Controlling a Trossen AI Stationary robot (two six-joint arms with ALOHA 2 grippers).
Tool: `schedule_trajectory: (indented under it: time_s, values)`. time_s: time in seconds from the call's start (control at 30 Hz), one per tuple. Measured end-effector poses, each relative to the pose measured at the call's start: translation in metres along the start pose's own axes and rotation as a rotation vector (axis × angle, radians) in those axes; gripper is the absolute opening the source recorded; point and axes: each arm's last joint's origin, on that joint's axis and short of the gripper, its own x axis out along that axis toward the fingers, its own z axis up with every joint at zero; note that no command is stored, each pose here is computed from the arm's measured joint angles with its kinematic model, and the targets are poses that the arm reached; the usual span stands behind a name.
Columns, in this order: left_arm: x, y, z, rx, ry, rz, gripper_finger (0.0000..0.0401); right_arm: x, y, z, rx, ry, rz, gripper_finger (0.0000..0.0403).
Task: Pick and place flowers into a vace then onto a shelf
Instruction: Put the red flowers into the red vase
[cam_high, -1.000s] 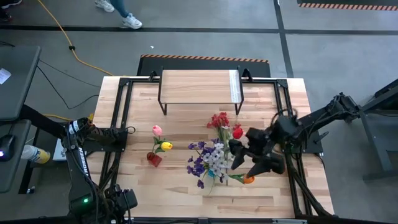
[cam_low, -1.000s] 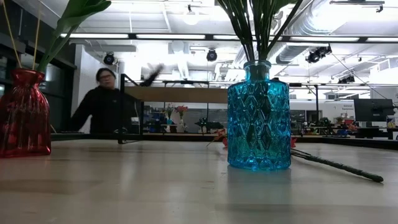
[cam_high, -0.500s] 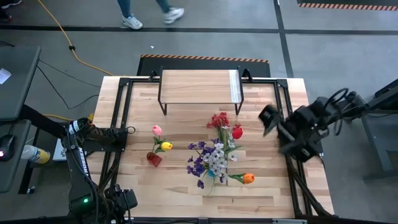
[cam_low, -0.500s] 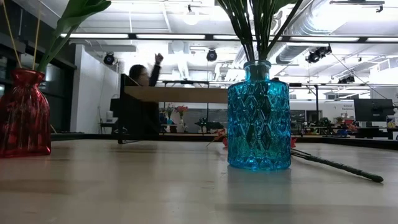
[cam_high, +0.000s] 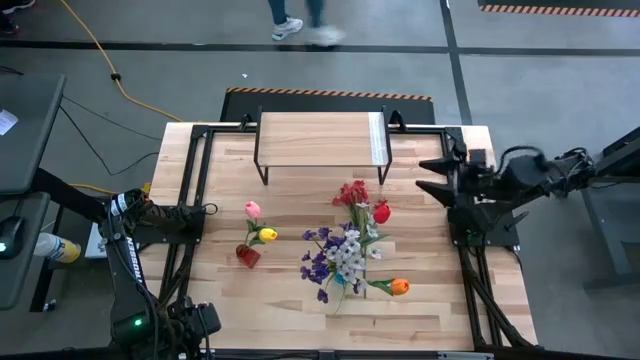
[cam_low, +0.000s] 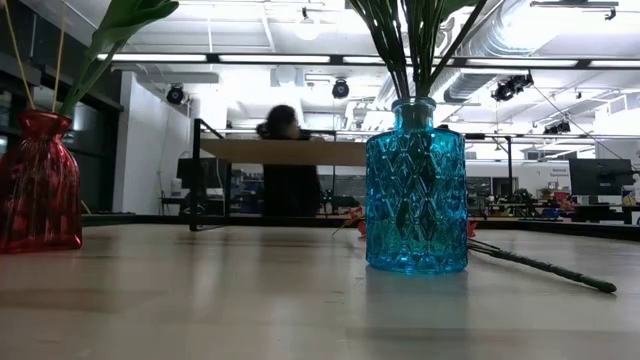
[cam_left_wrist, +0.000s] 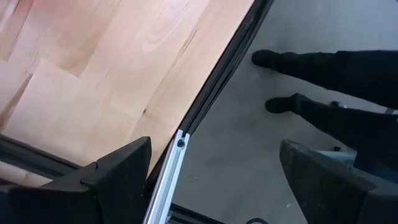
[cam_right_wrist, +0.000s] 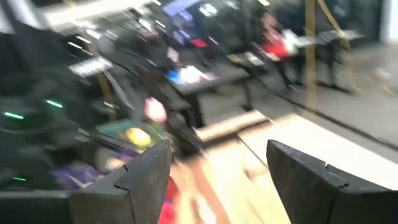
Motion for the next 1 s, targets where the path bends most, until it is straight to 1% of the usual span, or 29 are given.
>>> schedule_trajectory:
  time_s: [0.07, 0.17, 0.33, 0.43, 0.57, 0.7, 0.77, 0.87, 1.0]
  values:
    - [0.0, 0.001, 0.0, -0.032, -0.001, 0.007, 0.0385, 0.0, -0.004, -0.007, 0.017, 0.054, -0.067, 0.0254]
    - [0.0, 0.003, 0.0, -0.078, -0.004, 0.026, 0.0386, 0.0, -0.008, -0.019, 0.056, 0.146, -0.139, 0.0254]
    - [0.0, 0.006, 0.001, -0.116, -0.012, 0.064, 0.0386, -0.003, -0.016, -0.039, 0.144, 0.301, -0.266, 0.0254]
    - [0.0, 0.008, 0.001, -0.131, -0.016, 0.084, 0.0385, -0.005, -0.02, -0.051, 0.245, 0.414, -0.33, 0.0254]
    - [-0.001, 0.01, 0.001, -0.145, -0.02, 0.1, 0.0385, -0.006, -0.021, -0.068, 0.405, 0.61, -0.407, 0.0254]
    - [-0.001, 0.01, 0.001, -0.15, -0.022, 0.105, 0.0385, 0.001, -0.018, -0.089, 0.513, 0.775, -0.455, 0.0254]
    - [-0.001, 0.01, 0.001, -0.153, -0.022, 0.105, 0.0385, 0.005, -0.017, -0.101, 0.525, 0.842, -0.479, 0.0254]
    - [-0.001, 0.01, 0.001, -0.153, -0.021, 0.102, 0.0385, 0.009, -0.019, -0.12, 0.508, 0.901, -0.516, 0.0254]
    - [0.0, 0.009, 0.001, -0.159, -0.019, 0.089, 0.0385, 0.014, -0.023, -0.144, 0.531, 0.906, -0.524, 0.0254]
